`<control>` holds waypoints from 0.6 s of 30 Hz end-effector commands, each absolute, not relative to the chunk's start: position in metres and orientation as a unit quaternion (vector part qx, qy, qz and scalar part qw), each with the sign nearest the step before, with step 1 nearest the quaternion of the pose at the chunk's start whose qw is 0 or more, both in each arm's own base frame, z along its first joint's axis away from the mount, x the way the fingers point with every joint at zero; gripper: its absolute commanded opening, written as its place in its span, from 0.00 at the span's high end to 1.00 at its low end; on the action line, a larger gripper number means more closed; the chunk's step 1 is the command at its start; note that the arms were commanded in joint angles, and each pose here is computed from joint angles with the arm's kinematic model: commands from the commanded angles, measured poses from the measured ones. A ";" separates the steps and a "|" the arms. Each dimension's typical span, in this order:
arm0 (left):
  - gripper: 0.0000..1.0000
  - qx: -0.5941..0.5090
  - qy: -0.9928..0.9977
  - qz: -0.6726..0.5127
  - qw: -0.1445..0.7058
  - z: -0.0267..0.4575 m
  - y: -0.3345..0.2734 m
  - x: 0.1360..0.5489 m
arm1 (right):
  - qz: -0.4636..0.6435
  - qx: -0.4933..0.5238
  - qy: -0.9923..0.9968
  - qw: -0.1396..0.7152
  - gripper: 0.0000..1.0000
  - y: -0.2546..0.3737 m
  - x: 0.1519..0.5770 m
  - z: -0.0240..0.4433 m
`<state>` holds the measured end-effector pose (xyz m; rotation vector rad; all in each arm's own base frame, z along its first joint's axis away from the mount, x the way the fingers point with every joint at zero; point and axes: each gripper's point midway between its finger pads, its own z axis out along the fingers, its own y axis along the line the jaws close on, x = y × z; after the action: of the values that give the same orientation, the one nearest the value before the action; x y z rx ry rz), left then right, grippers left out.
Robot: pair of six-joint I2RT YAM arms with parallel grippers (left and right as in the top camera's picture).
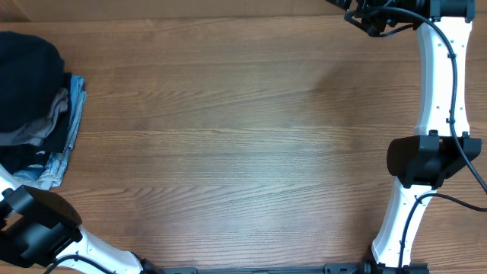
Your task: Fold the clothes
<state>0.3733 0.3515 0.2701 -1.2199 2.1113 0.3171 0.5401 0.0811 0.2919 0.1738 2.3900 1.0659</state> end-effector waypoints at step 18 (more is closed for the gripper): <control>0.91 -0.524 0.800 0.134 0.261 0.204 0.409 0.280 | 0.484 -0.038 0.814 0.319 0.00 0.106 0.534 0.360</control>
<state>0.2697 0.4146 0.2020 -1.5105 2.1486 0.4179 0.5491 0.1009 0.3311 -0.0331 2.1997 1.2230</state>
